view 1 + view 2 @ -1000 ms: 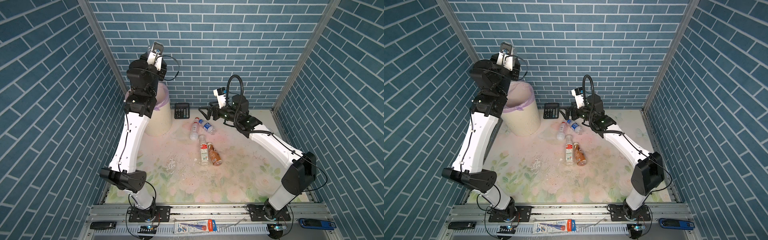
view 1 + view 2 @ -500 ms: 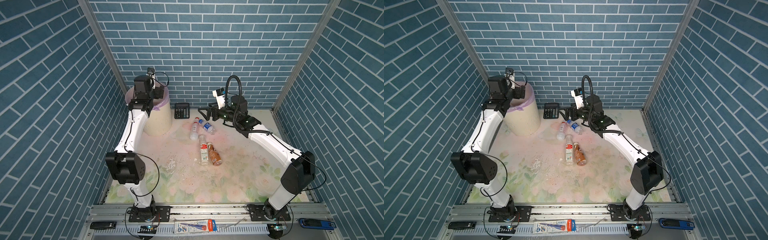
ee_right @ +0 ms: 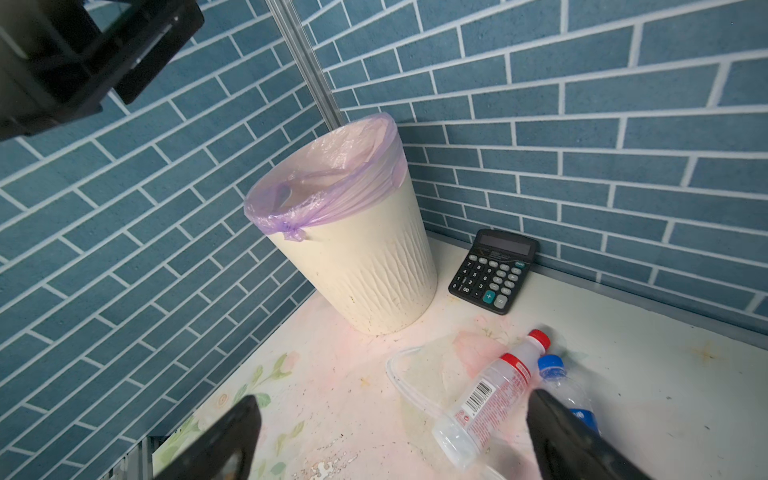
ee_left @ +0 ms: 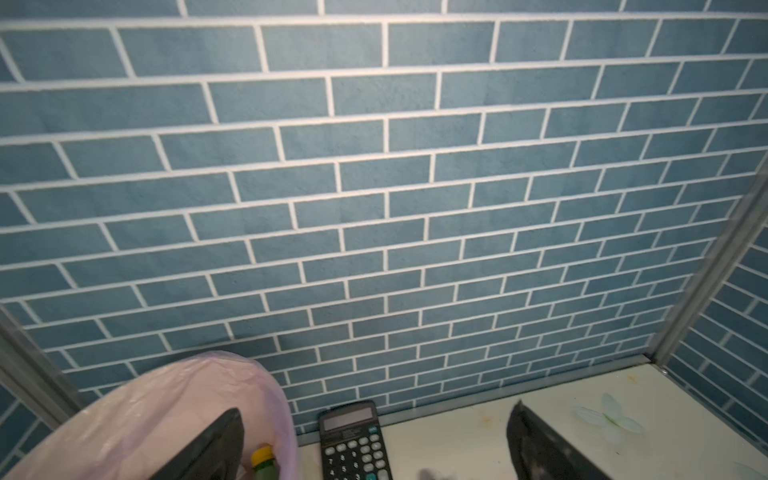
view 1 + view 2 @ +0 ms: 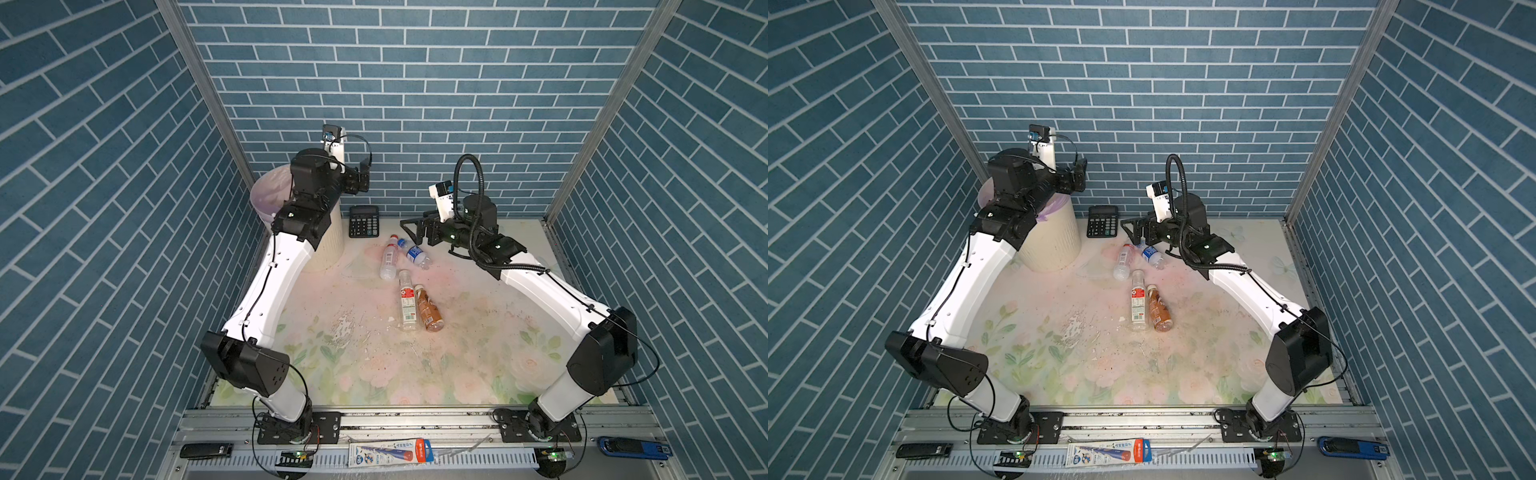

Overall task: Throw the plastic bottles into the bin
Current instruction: 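Open the left gripper above the bin to drop the red-labelled bottle, then lower the right gripper to the brown Nescafe bottle while the left gripper returns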

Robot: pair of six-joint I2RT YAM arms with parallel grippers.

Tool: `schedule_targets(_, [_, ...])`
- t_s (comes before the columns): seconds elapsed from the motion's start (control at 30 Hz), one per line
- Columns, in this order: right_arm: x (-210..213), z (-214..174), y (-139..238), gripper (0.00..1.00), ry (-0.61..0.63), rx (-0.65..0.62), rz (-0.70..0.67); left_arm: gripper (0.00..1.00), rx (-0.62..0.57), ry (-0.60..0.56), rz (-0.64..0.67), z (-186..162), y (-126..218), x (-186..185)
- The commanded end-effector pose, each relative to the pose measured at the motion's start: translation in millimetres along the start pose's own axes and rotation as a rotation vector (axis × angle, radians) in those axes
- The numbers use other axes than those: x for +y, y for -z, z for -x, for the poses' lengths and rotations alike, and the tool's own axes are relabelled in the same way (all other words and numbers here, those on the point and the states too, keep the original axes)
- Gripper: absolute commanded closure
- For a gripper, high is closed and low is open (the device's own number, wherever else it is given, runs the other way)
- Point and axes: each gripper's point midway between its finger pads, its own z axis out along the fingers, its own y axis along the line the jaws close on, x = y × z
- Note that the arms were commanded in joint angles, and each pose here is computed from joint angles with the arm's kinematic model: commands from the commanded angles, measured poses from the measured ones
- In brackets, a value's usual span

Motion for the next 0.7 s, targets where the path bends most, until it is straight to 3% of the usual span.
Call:
schedule_targets(0.0, [-3,-2,17,0.01,0.009,0.003,-0.060,0.01,0.048,0.068,-0.057,-15,5,-25])
schedule_targets(0.27, [-24,-30,36,0.01,-0.008,0.070,-0.177,0.01,0.124,0.144,-0.165,-47,13,-75])
schedule_targets(0.67, [-61,-97,64,0.01,-0.050,0.206,-0.362,0.01,0.330,0.347,-0.234,-146,36,-114])
